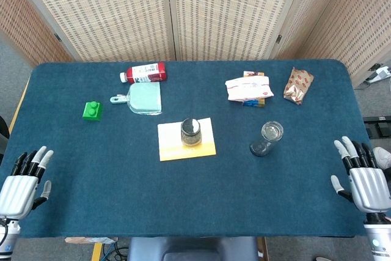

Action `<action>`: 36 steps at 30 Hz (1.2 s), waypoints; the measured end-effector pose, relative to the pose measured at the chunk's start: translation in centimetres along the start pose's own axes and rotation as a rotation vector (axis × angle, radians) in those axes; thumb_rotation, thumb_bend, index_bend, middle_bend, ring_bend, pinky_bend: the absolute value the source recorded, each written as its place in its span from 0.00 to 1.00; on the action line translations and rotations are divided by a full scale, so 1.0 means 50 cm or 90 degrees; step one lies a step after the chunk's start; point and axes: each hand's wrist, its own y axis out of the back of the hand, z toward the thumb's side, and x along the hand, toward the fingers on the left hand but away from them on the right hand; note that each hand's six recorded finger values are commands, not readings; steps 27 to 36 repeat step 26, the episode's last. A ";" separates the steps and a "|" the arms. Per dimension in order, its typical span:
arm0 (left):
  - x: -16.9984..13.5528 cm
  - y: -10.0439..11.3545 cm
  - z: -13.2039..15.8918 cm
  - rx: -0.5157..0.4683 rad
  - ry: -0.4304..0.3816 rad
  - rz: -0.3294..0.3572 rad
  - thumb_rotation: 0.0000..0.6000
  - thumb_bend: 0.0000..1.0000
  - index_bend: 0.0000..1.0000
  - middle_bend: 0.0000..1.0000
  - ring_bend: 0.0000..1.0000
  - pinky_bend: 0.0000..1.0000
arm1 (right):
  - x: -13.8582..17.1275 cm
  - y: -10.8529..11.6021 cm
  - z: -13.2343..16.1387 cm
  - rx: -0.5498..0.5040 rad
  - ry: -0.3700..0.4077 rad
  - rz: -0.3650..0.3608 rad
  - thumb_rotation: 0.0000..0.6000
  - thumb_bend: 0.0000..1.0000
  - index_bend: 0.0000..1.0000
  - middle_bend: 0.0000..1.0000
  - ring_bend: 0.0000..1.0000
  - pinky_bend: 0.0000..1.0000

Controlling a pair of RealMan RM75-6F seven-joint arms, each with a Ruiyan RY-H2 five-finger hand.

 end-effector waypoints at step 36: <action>0.000 -0.003 -0.001 0.003 0.003 -0.003 1.00 0.50 0.00 0.00 0.00 0.00 | -0.009 -0.009 -0.006 -0.013 -0.001 0.014 1.00 0.38 0.01 0.00 0.00 0.00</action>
